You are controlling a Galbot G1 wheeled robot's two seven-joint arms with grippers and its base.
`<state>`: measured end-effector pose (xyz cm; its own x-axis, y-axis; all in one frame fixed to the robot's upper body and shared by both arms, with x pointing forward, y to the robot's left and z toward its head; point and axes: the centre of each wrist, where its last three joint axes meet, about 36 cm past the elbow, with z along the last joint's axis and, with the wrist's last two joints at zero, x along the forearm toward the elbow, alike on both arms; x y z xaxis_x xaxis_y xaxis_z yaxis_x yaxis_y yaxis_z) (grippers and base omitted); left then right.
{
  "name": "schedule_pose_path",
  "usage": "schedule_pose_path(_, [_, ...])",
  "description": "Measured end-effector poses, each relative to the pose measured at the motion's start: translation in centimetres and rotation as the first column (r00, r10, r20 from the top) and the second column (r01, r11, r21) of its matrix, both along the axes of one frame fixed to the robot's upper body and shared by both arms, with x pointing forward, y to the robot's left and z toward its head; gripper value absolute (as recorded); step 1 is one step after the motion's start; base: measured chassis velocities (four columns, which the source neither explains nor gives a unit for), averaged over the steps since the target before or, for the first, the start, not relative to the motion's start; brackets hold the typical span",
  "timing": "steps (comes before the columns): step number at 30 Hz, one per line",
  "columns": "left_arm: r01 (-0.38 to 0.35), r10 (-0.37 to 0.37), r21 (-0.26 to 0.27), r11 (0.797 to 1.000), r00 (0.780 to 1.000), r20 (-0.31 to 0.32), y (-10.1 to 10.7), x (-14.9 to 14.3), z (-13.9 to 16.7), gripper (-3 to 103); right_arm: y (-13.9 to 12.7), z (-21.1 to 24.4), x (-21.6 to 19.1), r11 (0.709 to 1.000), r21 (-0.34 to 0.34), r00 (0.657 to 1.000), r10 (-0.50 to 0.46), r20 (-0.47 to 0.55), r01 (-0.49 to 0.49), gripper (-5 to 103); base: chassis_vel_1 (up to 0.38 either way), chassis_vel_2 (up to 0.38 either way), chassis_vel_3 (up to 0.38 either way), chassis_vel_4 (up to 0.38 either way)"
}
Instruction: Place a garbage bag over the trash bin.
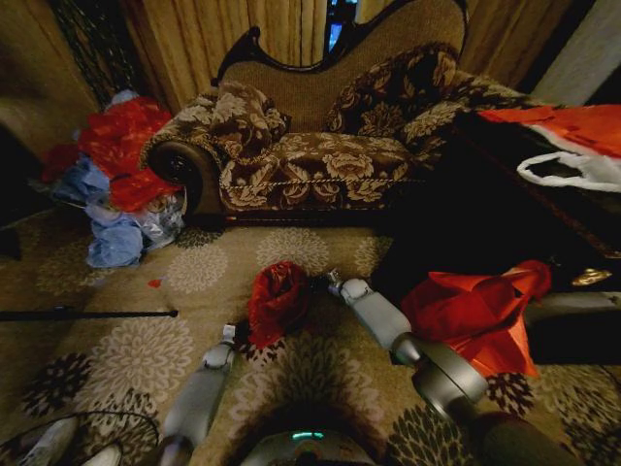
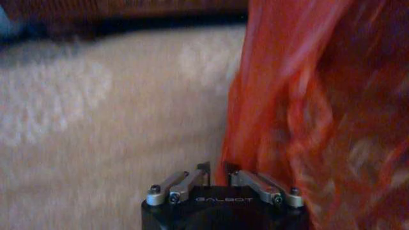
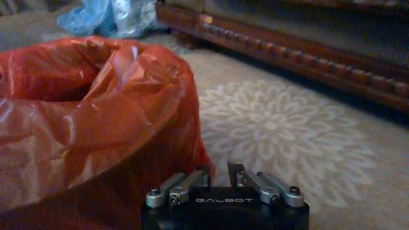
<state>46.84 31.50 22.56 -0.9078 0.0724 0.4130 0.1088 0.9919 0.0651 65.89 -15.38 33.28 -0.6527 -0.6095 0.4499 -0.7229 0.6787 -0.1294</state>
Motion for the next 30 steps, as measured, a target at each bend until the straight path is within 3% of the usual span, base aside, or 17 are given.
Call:
schedule_pose_path(3, [0.017,-0.017,0.012,1.000,0.999,0.047,0.7,-1.9,1.6,31,-1.6,-0.1,-2.3,0.998,0.022,0.999,-0.051,0.005,0.051,35,0.000,0.000,0.000,0.000])
schedule_pose_path(6, [0.016,-0.018,0.021,1.000,0.998,0.062,1.1,-2.9,2.2,36,-2.5,-0.3,-3.9,0.995,0.026,0.996,-0.091,0.002,0.091,41,0.000,0.000,0.000,0.000])
schedule_pose_path(12, [0.002,-0.008,0.056,0.998,0.995,0.097,1.8,-5.4,3.7,64,-5.7,-0.4,-7.7,0.979,0.065,0.981,-0.192,0.006,0.191,68,0.000,0.000,0.000,0.000])
schedule_pose_path(13, [0.002,-0.008,0.056,0.998,0.995,0.097,1.8,-5.4,3.7,64,-5.7,-0.4,-7.7,0.979,0.065,0.981,-0.192,0.006,0.191,68,0.000,0.000,0.000,0.000])
schedule_pose_path(15, [0.008,-0.016,0.070,0.997,0.993,0.119,1.7,-6.1,4.8,69,-7.2,-0.2,-8.8,0.967,0.097,0.971,-0.239,0.027,0.236,73,0.000,0.000,0.000,0.000])
schedule_pose_path(16, [0.020,-0.032,0.084,0.996,0.990,0.137,1.6,-6.6,5.7,80,-8.4,-0.3,-9.9,0.953,0.114,0.957,-0.288,0.048,0.281,84,0.000,0.000,0.000,0.000])
schedule_pose_path(19, [0.034,-0.051,0.109,0.993,0.987,0.150,1.2,-7.4,6.4,85,-9.8,-0.6,-11.4,0.932,0.151,0.939,-0.339,0.050,0.328,90,0.000,0.000,0.000,0.000])
schedule_pose_path(21, [0.056,-0.076,0.136,0.989,0.986,0.150,0.8,-8.2,6.5,95,-10.2,-1.4,-13.2,0.914,0.186,0.929,-0.369,0.018,0.359,98,0.000,0.000,0.000,0.000])
schedule_pose_path(30, [0.130,-0.166,0.222,0.966,0.974,0.154,-1.1,-10.2,6.1,100,-7.4,-3.7,-20.1,0.860,0.334,0.923,-0.362,-0.132,0.385,100,0.000,0.000,0.000,0.000])
